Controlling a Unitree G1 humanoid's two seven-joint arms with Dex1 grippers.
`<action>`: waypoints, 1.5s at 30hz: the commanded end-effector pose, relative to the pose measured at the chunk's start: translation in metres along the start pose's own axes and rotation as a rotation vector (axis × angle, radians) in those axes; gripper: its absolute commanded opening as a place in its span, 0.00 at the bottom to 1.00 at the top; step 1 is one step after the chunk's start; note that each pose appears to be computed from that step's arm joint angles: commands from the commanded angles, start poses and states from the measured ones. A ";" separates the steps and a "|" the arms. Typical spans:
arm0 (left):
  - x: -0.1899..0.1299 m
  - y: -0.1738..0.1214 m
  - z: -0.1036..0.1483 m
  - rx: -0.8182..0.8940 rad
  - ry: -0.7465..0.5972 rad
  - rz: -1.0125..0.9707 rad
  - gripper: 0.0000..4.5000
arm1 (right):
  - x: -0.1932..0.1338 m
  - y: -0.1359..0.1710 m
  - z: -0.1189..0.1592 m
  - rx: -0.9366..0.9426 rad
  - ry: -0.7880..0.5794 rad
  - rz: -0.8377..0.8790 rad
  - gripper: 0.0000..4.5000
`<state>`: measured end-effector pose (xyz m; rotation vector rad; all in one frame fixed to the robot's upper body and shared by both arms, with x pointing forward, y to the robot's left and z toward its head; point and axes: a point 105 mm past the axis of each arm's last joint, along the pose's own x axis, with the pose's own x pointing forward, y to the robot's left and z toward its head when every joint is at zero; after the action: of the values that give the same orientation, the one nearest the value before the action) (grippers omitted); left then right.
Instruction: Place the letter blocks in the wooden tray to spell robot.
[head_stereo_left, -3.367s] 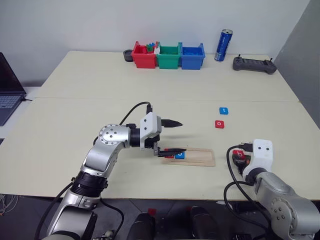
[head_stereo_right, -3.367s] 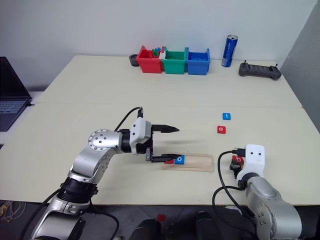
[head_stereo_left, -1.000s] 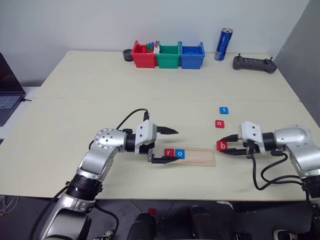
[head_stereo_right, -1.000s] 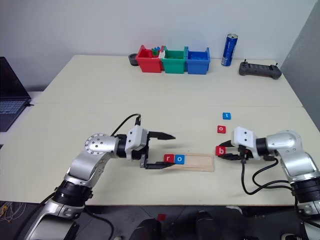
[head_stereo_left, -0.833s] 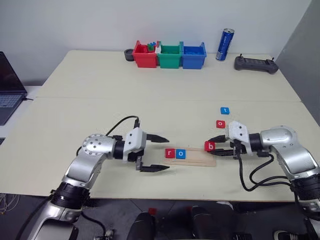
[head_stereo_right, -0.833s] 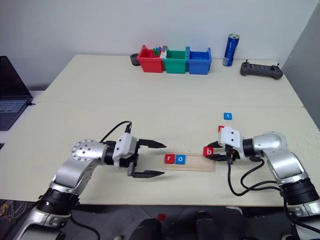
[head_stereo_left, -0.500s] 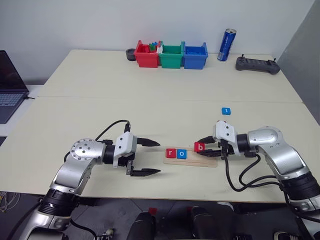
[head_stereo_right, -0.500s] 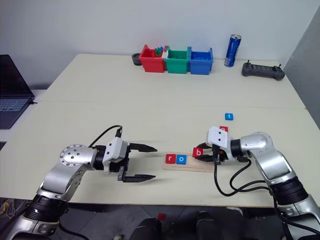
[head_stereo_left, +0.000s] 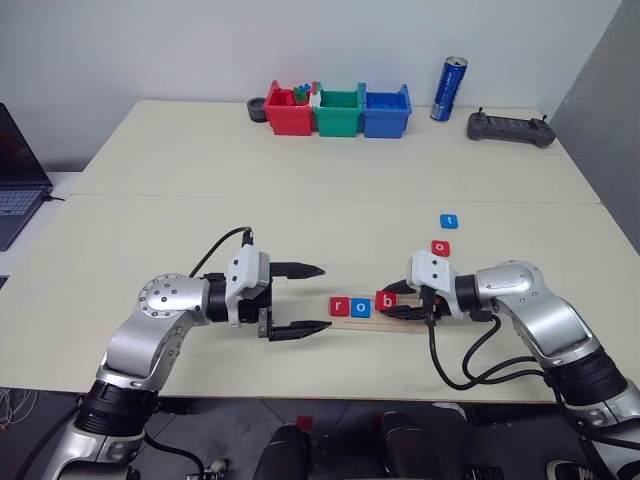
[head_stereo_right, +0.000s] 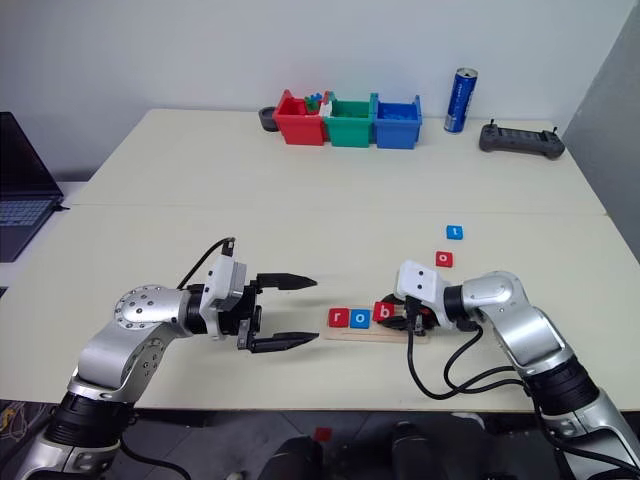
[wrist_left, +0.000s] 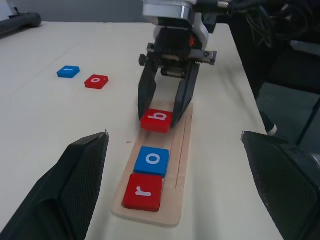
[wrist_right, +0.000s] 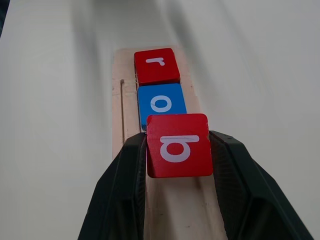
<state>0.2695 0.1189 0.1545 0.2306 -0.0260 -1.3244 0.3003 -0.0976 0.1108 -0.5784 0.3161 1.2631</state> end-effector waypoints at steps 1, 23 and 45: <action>-0.007 -0.001 0.010 -0.008 -0.048 0.095 1.00 | -0.001 -0.004 0.010 -0.040 -0.017 -0.017 0.33; -0.016 -0.026 -0.003 -0.019 -0.015 0.181 1.00 | 0.005 0.004 0.005 -0.064 0.021 0.073 0.33; -0.013 -0.021 0.000 0.003 -0.019 0.161 1.00 | -0.007 -0.006 0.021 0.015 -0.045 0.045 1.00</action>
<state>0.2463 0.1286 0.1461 0.1929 -0.0326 -1.1583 0.2994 -0.0946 0.1057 -0.5472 0.3796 1.3224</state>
